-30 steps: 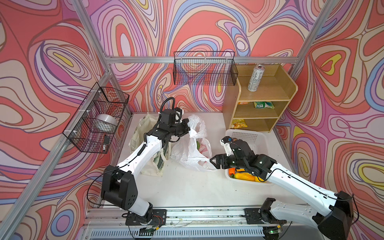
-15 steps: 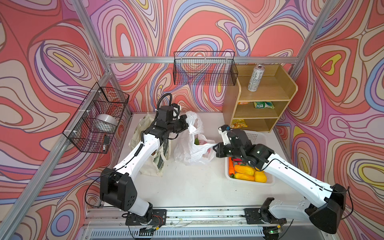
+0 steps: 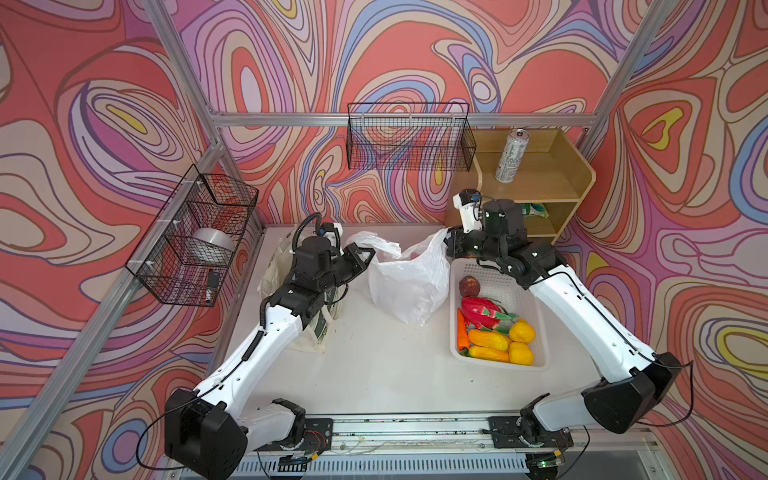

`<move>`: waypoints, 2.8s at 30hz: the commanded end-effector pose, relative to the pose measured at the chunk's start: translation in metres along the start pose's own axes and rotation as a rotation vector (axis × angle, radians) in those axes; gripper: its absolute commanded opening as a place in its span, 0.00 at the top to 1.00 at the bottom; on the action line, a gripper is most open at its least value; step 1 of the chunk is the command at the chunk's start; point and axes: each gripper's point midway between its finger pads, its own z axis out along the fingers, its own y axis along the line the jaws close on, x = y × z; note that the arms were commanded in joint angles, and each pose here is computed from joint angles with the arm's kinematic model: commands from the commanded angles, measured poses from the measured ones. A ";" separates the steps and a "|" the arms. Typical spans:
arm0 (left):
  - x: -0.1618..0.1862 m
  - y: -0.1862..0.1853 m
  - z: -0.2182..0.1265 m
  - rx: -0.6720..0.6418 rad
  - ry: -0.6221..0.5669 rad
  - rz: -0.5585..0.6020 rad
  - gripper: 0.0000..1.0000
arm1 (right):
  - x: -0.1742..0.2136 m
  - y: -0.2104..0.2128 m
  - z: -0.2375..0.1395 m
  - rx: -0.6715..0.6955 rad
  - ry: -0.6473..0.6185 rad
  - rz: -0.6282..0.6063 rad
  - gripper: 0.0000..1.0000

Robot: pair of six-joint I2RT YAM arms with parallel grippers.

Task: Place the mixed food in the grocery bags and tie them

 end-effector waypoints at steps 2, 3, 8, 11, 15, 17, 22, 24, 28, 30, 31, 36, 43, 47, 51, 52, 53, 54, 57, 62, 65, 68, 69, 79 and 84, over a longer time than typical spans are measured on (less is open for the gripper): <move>0.000 -0.002 0.006 0.032 -0.021 0.022 0.73 | 0.014 0.001 0.002 -0.037 0.002 -0.114 1.00; 0.001 -0.001 0.006 0.031 -0.020 0.038 0.68 | 0.014 0.003 -0.001 -0.048 -0.004 -0.121 1.00; -0.001 -0.004 0.004 0.009 -0.010 0.127 0.51 | 0.005 0.013 -0.016 -0.084 -0.038 -0.148 1.00; -0.007 -0.006 -0.002 -0.035 -0.012 0.222 0.44 | 0.002 0.014 -0.022 -0.080 -0.049 -0.157 1.00; -0.017 -0.002 -0.018 -0.145 -0.031 0.420 0.35 | 0.000 0.013 -0.024 -0.068 -0.055 -0.162 1.00; -0.024 -0.007 -0.028 -0.163 -0.058 0.515 0.30 | 0.000 0.013 -0.024 -0.069 -0.054 -0.163 1.00; -0.028 -0.026 -0.048 -0.149 -0.073 0.703 0.24 | 0.001 0.012 -0.023 -0.065 -0.051 -0.167 1.00; -0.032 -0.035 -0.053 -0.139 -0.083 0.782 0.22 | 0.001 0.012 -0.023 -0.064 -0.050 -0.169 1.00; -0.044 -0.041 -0.056 -0.166 -0.137 0.922 0.11 | 0.002 0.012 -0.023 -0.065 -0.046 -0.168 1.00; -0.051 -0.046 -0.056 -0.166 -0.181 0.993 0.00 | 0.002 0.011 -0.022 -0.063 -0.044 -0.167 1.00; -0.055 -0.047 -0.056 -0.172 -0.206 1.009 0.00 | 0.002 0.011 -0.022 -0.063 -0.043 -0.165 1.00; -0.095 -0.053 -0.070 -0.262 -0.448 0.988 0.00 | 0.000 0.011 -0.024 -0.056 -0.045 -0.168 1.00; -0.108 -0.067 -0.080 -0.291 -0.516 1.111 0.00 | -0.002 0.009 -0.023 -0.045 -0.043 -0.168 1.00; -0.069 -0.077 -0.065 -0.153 -0.243 1.259 0.00 | -0.002 0.008 -0.024 -0.040 -0.048 -0.161 1.00; -0.037 -0.071 -0.059 -0.072 -0.039 1.276 0.00 | -0.002 0.008 -0.023 -0.037 -0.046 -0.154 1.00; -0.035 -0.070 -0.059 -0.067 -0.033 1.277 0.00 | -0.001 0.007 -0.022 -0.036 -0.044 -0.153 1.00; -0.034 -0.070 -0.059 -0.062 -0.032 1.279 0.00 | -0.001 0.008 -0.023 -0.038 -0.046 -0.152 1.00; -0.033 -0.069 -0.058 -0.060 -0.025 1.280 0.00 | -0.001 0.007 -0.023 -0.036 -0.045 -0.151 1.00; -0.031 -0.066 -0.052 -0.059 -0.001 1.280 0.00 | 0.000 0.007 -0.023 -0.032 -0.044 -0.152 1.00; -0.037 -0.060 -0.037 -0.087 0.024 1.292 0.02 | 0.000 0.007 -0.023 -0.035 -0.047 -0.150 1.00; -0.040 -0.056 -0.024 -0.101 0.044 1.302 0.04 | 0.000 0.007 -0.023 -0.034 -0.047 -0.149 1.00; -0.048 -0.051 -0.011 -0.135 0.045 1.309 0.05 | 0.000 0.007 -0.023 -0.037 -0.048 -0.148 1.00; -0.051 -0.050 -0.007 -0.143 0.042 1.309 0.06 | 0.000 0.008 -0.023 -0.039 -0.049 -0.147 1.00; -0.064 -0.072 0.029 -0.060 0.029 1.188 1.00 | -0.015 0.004 -0.021 -0.031 -0.095 -0.169 1.00; -0.083 -0.101 -0.006 -0.032 -0.169 0.950 1.00 | -0.065 -0.009 -0.031 -0.038 -0.188 -0.154 1.00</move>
